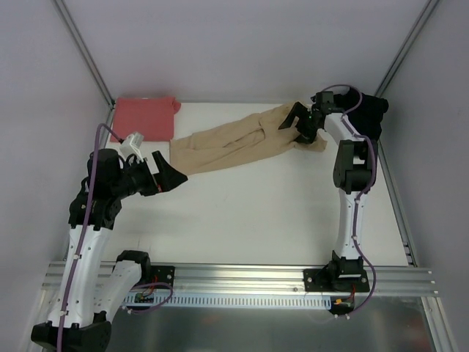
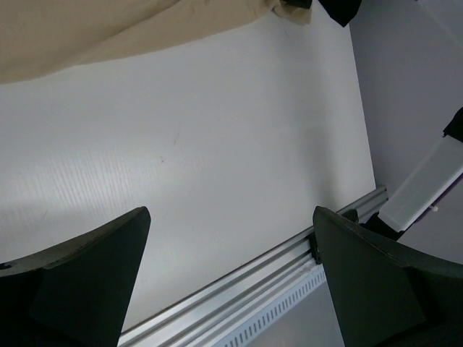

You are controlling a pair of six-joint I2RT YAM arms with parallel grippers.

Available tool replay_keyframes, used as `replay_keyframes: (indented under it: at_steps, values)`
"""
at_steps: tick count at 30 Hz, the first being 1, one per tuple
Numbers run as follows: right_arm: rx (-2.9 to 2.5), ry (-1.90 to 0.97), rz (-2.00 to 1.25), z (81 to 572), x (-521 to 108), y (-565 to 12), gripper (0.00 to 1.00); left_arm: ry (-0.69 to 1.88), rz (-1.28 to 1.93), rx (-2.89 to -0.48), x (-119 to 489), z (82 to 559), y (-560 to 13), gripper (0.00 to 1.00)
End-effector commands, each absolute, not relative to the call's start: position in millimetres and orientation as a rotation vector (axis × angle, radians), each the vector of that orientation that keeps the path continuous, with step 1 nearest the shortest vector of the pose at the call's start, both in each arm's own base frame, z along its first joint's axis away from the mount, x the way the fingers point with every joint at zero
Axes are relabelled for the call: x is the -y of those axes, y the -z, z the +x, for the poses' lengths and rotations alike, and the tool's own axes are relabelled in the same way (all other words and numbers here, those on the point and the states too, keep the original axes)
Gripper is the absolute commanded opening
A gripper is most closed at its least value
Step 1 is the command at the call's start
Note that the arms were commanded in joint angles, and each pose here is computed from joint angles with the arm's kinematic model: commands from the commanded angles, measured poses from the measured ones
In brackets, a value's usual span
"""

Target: Fold and stack the t-shirts

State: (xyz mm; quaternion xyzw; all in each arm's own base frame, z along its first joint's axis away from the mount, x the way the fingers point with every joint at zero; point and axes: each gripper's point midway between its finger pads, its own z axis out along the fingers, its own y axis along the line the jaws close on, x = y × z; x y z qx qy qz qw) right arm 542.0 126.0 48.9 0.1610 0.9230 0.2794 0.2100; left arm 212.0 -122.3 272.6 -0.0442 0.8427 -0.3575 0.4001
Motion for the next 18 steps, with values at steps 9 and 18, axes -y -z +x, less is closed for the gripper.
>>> replay_keyframes:
  at_steps: [9,18]
  values:
    - [-2.370,-0.836,0.446,612.9,-104.8,-80.1,0.99,0.841,-0.076,-2.240,118.9,228.5,-235.7,0.99]
    - [-2.250,-0.665,0.228,547.9,-85.7,-214.5,0.99,0.740,-0.031,-2.207,113.4,289.4,-252.9,0.99]
